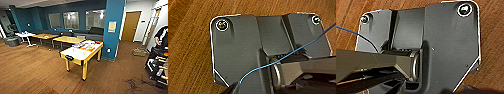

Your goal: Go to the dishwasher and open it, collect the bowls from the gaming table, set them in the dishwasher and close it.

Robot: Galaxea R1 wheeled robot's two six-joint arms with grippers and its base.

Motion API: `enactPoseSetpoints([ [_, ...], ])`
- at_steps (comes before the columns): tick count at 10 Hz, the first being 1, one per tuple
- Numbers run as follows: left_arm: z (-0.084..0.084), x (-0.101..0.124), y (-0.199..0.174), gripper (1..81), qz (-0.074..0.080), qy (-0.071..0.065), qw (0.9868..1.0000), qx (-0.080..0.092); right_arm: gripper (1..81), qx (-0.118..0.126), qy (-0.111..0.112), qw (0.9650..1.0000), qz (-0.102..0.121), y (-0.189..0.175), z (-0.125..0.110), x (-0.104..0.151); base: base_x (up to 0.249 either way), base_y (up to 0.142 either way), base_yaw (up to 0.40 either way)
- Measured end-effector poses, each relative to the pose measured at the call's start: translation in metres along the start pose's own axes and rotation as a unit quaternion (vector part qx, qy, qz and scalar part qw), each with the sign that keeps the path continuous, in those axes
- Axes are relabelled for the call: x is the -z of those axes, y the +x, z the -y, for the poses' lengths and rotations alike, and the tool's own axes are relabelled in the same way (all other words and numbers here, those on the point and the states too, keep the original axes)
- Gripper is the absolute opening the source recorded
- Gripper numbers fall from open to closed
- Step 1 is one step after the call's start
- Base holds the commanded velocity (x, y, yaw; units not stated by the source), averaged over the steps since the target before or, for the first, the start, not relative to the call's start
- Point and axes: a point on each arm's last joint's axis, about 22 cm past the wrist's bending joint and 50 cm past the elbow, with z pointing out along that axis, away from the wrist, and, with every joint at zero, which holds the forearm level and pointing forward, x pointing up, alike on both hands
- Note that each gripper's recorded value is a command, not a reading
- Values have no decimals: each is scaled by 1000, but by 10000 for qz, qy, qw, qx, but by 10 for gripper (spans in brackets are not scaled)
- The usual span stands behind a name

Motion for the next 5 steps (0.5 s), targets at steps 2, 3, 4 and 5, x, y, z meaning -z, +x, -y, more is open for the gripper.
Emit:
enactPoseSetpoints([
  [2,0,0,-5,811,45,1,10000,9,811,-10,3,10000,45,-6,0,0,122,0,0],
  [3,0,0,-5,811,41,1,10000,10,811,-9,-1,10000,38,-5,0,0,124,0,0],
  [4,0,0,-5,811,43,3,10000,8,811,-10,3,10000,42,-5,0,0,124,0,0],
  [5,0,0,-5,811,41,2,10000,8,811,-9,3,10000,38,-5,0,0,124,0,0],
])
